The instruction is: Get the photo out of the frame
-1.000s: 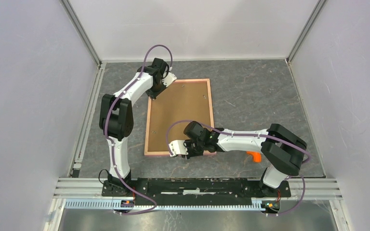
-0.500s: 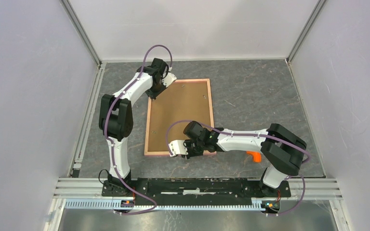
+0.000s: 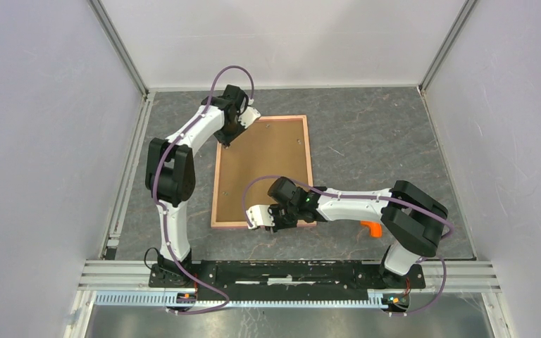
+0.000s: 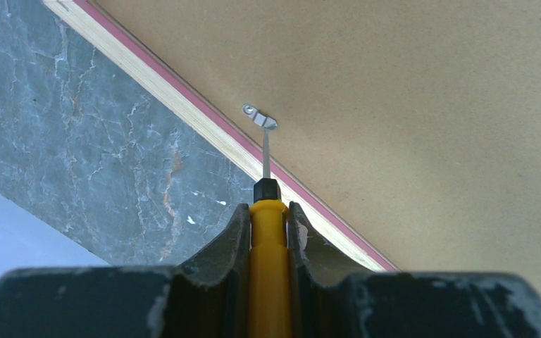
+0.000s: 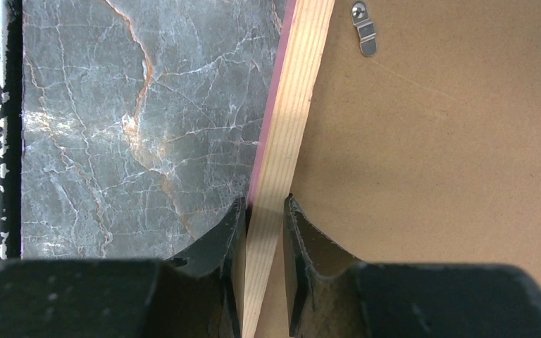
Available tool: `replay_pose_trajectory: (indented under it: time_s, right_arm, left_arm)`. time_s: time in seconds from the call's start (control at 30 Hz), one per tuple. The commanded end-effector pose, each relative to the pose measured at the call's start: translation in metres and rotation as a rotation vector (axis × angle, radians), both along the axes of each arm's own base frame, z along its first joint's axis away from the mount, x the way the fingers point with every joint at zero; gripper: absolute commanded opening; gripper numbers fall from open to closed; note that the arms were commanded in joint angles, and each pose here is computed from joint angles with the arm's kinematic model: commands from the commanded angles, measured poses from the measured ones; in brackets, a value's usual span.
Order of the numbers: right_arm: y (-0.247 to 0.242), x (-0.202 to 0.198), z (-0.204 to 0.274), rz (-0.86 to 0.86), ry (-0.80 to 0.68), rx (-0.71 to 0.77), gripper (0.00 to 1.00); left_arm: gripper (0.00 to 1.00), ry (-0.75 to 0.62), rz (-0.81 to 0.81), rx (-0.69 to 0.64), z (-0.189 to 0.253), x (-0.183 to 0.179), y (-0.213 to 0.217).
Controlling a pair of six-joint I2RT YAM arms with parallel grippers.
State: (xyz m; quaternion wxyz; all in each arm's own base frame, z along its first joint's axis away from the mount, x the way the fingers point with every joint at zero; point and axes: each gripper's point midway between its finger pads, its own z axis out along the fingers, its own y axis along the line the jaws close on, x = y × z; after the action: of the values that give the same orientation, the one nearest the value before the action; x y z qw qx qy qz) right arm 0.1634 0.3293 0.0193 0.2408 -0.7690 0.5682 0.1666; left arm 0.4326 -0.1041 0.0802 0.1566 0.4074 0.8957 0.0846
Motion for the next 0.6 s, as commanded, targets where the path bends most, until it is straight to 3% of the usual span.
replay_pose_trajectory:
  time_s: [0.0, 0.37, 0.57]
  right_arm:
    - [-0.073, -0.060, -0.054, 0.033, 0.237, -0.305, 0.00]
    - [-0.076, -0.061, -0.055, 0.035, 0.235, -0.312, 0.00]
    - [-0.077, -0.061, -0.055, 0.036, 0.235, -0.314, 0.00]
  left_arm:
    - [0.02, 0.113, -0.038, -0.162, -0.011, -0.023, -0.047]
    - [0.02, 0.063, -0.008, -0.156, -0.011, -0.001, -0.050]
    - [0.02, 0.003, -0.012, -0.197, 0.022, -0.004, -0.049]
